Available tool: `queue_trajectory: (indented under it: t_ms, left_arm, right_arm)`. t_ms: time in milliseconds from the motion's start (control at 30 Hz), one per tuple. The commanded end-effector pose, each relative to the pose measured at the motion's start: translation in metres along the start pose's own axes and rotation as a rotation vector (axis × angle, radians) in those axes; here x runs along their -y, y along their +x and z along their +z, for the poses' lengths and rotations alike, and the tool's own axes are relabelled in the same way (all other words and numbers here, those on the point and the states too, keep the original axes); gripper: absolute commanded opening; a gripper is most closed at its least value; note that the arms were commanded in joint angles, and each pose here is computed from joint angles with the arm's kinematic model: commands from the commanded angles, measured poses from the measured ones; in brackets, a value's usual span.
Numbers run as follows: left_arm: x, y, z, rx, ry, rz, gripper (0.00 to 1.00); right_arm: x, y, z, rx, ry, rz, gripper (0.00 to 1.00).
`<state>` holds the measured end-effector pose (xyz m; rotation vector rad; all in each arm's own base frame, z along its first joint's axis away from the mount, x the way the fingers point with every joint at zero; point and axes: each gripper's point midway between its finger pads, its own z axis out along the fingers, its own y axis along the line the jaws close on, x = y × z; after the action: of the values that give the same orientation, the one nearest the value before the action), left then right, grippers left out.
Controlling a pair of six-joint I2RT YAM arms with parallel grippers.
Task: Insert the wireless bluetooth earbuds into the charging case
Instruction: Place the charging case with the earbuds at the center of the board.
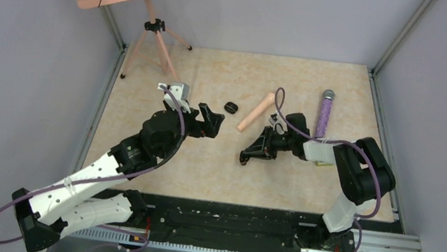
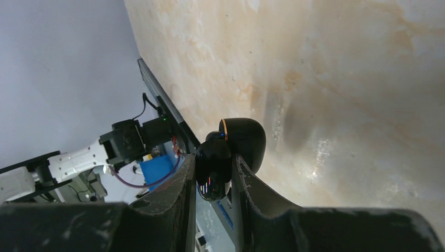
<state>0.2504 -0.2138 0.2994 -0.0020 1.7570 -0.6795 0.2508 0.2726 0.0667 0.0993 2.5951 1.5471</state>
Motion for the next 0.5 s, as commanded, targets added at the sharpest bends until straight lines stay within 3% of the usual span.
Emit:
queue_trajectory:
  t_ms: [0, 467]
  left_arm:
    - [-0.006, 0.010, 0.004, -0.020, -0.026, -0.008, 0.99]
    - [-0.003, 0.014, 0.006, -0.031, -0.007, -0.005, 0.99]
  right_arm:
    - [0.009, -0.002, 0.006, -0.004, 0.021, -0.051, 0.00]
    - [0.048, 0.009, -0.009, -0.013, 0.164, -0.043, 0.00]
